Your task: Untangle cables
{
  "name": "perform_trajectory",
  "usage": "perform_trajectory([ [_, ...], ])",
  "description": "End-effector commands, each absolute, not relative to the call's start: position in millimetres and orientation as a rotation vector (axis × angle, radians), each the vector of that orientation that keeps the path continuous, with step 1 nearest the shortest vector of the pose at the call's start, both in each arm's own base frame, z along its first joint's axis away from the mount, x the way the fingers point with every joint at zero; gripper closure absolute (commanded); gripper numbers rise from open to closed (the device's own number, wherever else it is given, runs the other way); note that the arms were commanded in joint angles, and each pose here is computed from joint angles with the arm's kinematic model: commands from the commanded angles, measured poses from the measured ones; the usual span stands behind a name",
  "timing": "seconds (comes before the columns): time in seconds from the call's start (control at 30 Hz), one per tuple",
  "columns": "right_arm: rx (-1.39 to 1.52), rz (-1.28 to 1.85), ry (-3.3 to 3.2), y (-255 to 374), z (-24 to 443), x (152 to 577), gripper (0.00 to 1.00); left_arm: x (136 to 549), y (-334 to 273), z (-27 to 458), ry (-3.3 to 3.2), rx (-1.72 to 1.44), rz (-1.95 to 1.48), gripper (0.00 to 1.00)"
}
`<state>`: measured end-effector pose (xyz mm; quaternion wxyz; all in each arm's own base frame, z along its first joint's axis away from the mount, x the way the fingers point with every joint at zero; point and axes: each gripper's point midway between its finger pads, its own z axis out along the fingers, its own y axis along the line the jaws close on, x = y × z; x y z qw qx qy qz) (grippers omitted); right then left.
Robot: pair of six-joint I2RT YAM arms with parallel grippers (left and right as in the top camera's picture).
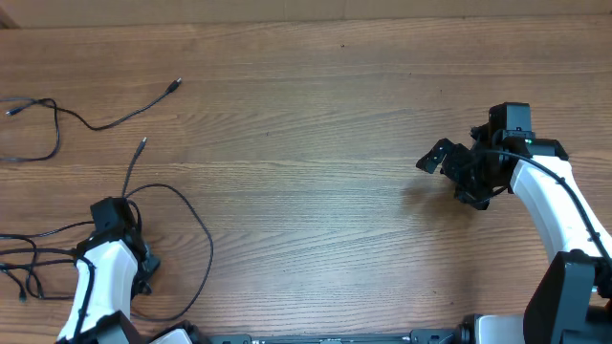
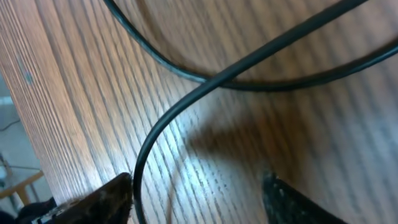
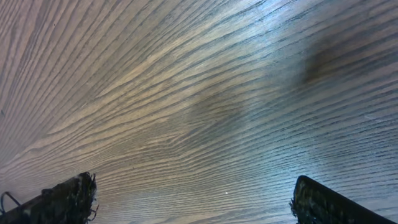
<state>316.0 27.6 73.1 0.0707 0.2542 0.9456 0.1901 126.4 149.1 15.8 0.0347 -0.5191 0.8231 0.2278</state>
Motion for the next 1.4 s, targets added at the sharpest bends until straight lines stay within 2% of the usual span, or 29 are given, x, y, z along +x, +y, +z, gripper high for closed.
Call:
perform_trajectory([
  [0.0, 0.753, 0.555, 2.844, 27, 73, 316, 0.00, 116, 145, 6, 2.473, -1.737, 0.722, 0.34],
  [0.13, 0.754, 0.534, 2.841, 25, 72, 317, 0.00, 109, 139, -4, 2.462, -1.831, 0.728, 0.32],
  [0.3, 0.754, 0.529, 2.843, 24, 72, 316, 0.00, 108, 139, -11, 2.485, -1.837, 0.744, 0.19],
  [0.37, 0.754, 0.529, 2.841, 24, 72, 317, 0.00, 108, 141, -11, 2.483, -1.830, 0.754, 0.26],
  [0.47, 0.755, 0.525, 2.843, 24, 72, 316, 0.00, 106, 144, -9, 2.458, -1.838, 0.788, 0.55],
  [0.5, 0.759, 0.510, 2.845, 22, 71, 316, 0.00, 105, 143, -10, 2.443, -1.854, 0.789, 0.60],
  [0.7, 0.771, 0.461, 2.858, 17, 69, 312, 0.00, 106, 138, -22, 2.389, -1.905, 0.731, 0.62],
  [0.73, 0.768, 0.461, 2.855, 17, 69, 313, 0.00, 109, 137, -24, 2.388, -1.911, 0.696, 0.70],
  [0.77, 0.766, 0.462, 2.849, 17, 69, 314, 0.00, 114, 135, -26, 2.385, -1.916, 0.653, 0.94],
  [0.93, 0.755, 0.466, 2.826, 17, 71, 320, 0.00, 141, 118, -33, 2.478, -1.839, 0.396, 0.96],
  [1.07, 0.757, 0.467, 2.819, 16, 71, 322, 0.00, 170, 118, -20, 2.447, -1.825, 0.260, 0.96],
  [1.23, 0.757, 0.467, 2.819, 16, 71, 322, 0.00, 259, 101, 31, 2.332, -1.757, -0.266, 0.96],
  [1.37, 0.764, 0.473, 2.823, 17, 71, 321, 0.00, 306, 117, 81, 2.222, -1.648, -0.350, 0.96],
])
